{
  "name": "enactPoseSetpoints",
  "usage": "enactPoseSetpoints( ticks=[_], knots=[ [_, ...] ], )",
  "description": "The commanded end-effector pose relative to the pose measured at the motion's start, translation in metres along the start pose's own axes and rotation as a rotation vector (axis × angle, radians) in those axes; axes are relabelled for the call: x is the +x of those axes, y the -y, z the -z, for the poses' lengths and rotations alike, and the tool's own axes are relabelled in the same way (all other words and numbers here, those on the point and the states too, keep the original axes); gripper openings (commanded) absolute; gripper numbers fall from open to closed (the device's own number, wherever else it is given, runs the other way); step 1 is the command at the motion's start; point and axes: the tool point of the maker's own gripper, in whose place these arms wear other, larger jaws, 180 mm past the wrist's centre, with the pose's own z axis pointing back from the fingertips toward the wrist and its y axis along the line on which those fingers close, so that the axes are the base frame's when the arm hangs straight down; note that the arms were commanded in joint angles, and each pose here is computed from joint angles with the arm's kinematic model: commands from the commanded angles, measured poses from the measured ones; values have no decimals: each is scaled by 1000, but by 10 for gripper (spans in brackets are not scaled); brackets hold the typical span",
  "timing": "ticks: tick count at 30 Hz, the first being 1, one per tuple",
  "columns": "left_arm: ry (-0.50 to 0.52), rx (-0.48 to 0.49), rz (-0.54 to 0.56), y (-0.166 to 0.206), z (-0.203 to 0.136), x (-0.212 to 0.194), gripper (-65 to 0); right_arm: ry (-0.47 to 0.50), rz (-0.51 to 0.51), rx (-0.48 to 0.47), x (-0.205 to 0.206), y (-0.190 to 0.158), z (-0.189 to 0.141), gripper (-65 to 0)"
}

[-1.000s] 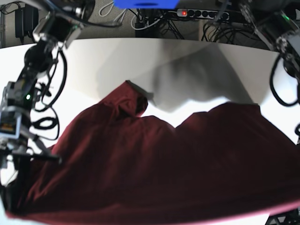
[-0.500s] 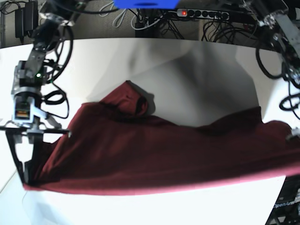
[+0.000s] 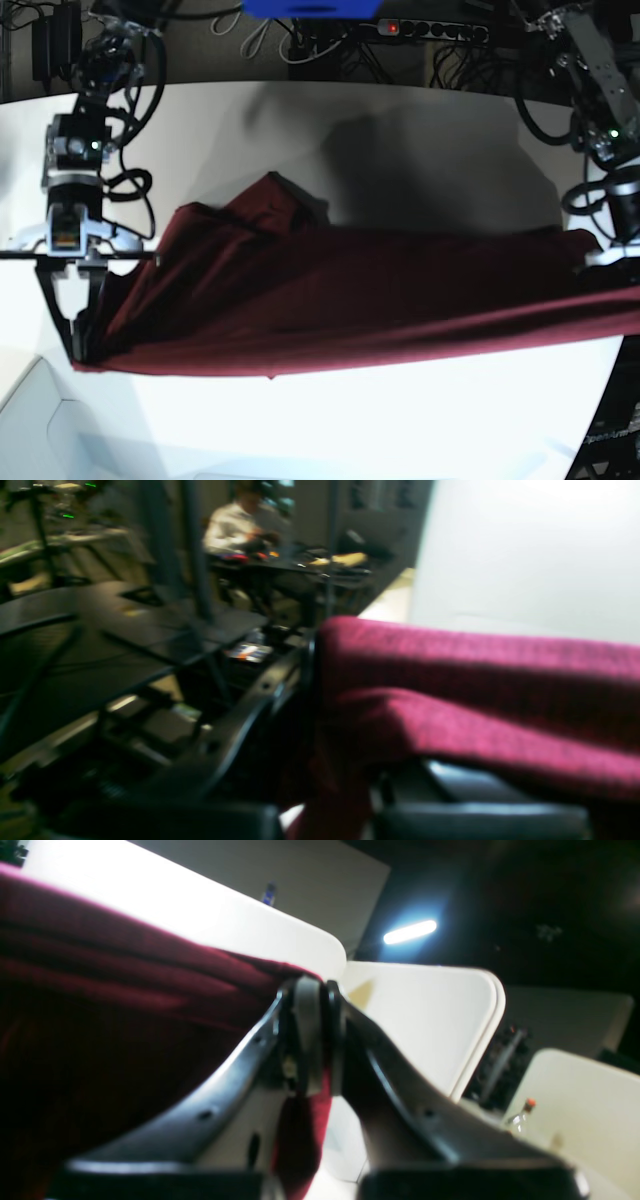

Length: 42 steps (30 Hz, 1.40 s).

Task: Layout the t-shirt on the table in an organized manner, then fold the t-shirt properly
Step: 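Lower the stretched shirt onto the table with both grippers, then release the shirt with both grippers and raise the right gripper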

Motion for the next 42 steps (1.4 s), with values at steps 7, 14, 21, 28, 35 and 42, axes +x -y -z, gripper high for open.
enactPoseSetpoints(
  ticks=[7, 14, 21, 28, 35, 42],
  knots=[
    [22, -60, 105, 45, 48, -8, -648, -22, 47, -102, -41, 14, 39, -650],
    [-96, -122, 189, 90, 101, -60, -648, -147, 125, -88, -111, 0, 68, -650],
    [-215, -123, 176, 106, 144, -95, -648, -310, 215, -61, -179, -21, 85, -650],
    [-309, -95, 162, 105, 175, -114, -648, -445, 290, -14, -223, -42, 107, -650],
    [-438, -75, 138, 109, 201, -135, -648, -492, 282, 127, -227, -77, 133, -650],
    [-427, -144, 253, 132, 217, -120, -646, -478, 266, 174, -216, -87, 154, -650]
  ],
)
